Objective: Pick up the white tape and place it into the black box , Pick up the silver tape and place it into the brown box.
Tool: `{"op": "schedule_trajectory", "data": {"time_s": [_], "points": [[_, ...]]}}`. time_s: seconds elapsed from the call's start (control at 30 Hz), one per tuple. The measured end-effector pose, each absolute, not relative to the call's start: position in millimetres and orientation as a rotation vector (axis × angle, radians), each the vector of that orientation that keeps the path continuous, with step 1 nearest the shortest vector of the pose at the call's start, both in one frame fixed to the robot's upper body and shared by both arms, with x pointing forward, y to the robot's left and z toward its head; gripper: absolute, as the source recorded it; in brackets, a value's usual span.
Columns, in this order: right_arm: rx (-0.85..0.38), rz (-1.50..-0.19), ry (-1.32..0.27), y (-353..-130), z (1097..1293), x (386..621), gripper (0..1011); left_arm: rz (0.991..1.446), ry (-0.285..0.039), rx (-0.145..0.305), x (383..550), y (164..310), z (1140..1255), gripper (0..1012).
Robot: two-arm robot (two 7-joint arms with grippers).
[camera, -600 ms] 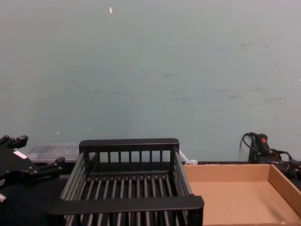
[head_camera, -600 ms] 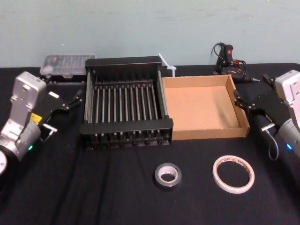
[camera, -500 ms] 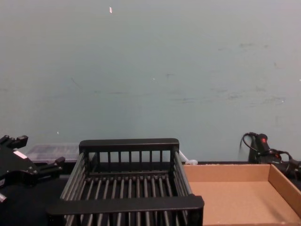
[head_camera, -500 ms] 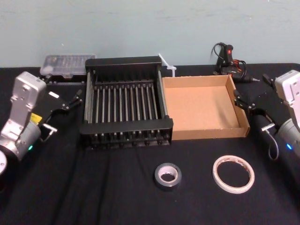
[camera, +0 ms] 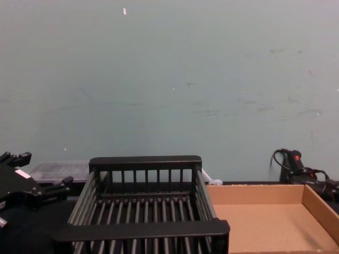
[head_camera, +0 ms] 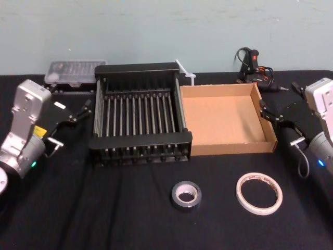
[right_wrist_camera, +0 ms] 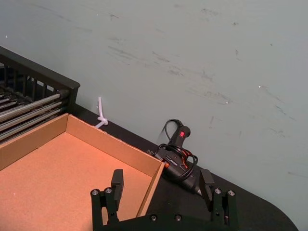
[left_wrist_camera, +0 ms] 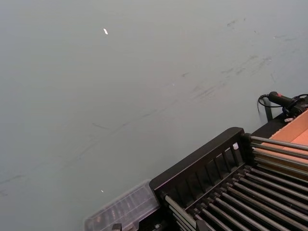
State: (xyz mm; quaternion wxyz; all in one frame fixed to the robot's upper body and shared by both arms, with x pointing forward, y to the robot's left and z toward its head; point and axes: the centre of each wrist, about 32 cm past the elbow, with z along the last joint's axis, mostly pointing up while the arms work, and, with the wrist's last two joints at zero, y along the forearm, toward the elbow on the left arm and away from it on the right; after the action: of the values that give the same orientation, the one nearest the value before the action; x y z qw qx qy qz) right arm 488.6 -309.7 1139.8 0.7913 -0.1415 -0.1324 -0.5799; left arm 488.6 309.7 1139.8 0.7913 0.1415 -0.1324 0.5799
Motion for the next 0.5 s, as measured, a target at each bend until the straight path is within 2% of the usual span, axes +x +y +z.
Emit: {"op": "schedule_trajectory", "data": {"time_s": [0.5], "points": [[-0.305, -1.248, -0.285, -309.7, 1139.8, 488.6, 1002, 1.248, -0.285, 0.304, 488.6, 309.7, 1139.8, 1002]]}}
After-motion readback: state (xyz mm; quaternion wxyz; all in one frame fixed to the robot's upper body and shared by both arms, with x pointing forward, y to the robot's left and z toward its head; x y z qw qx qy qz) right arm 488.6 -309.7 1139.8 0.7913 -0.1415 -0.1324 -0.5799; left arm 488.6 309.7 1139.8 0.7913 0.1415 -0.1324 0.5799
